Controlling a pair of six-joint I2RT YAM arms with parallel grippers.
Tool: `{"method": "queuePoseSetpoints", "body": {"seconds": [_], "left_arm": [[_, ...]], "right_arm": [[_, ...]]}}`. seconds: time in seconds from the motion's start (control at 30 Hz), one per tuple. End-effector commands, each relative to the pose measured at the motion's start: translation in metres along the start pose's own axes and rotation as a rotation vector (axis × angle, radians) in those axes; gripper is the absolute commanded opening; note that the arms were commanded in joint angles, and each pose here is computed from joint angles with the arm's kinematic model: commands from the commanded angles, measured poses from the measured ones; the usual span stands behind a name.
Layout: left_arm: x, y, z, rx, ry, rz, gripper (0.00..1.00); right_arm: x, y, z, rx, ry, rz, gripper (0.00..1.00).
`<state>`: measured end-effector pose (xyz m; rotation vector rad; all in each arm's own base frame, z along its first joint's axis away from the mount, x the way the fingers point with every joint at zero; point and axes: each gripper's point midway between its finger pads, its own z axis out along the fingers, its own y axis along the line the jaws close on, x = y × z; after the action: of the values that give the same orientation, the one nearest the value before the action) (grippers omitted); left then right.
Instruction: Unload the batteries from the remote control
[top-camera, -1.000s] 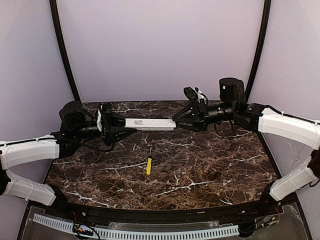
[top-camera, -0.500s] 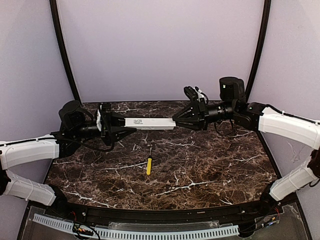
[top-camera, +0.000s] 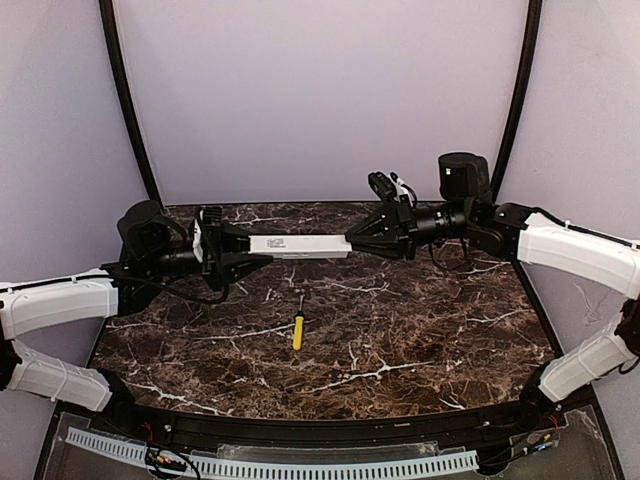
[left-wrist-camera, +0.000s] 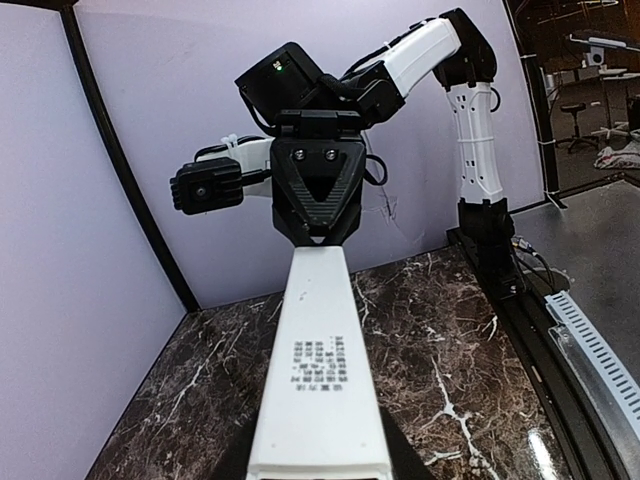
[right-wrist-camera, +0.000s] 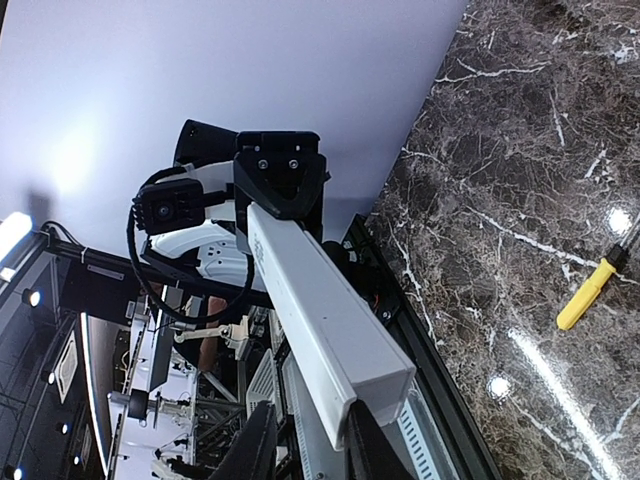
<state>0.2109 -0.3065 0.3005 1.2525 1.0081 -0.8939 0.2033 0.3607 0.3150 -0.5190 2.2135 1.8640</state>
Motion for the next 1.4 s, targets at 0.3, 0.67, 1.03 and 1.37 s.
{"method": "queuePoseSetpoints", "body": {"seconds": [0.3, 0.67, 1.03, 1.37], "left_arm": [[-0.003, 0.004, 0.001, -0.009, 0.013, 0.019, 0.00], [-0.002, 0.004, 0.001, -0.014, 0.020, 0.024, 0.00], [-0.004, 0.004, 0.001, -0.015, 0.015, 0.024, 0.00], [-0.005, 0.005, 0.001, -0.020, 0.009, 0.025, 0.00]], "right_arm": [[-0.005, 0.027, 0.001, -0.045, -0.007, -0.076, 0.03], [-0.006, 0.033, 0.002, -0.052, -0.009, -0.097, 0.00], [-0.006, 0.029, 0.003, -0.034, -0.006, -0.083, 0.00], [-0.014, 0.043, -0.002, -0.049, -0.045, -0.132, 0.00]]}}
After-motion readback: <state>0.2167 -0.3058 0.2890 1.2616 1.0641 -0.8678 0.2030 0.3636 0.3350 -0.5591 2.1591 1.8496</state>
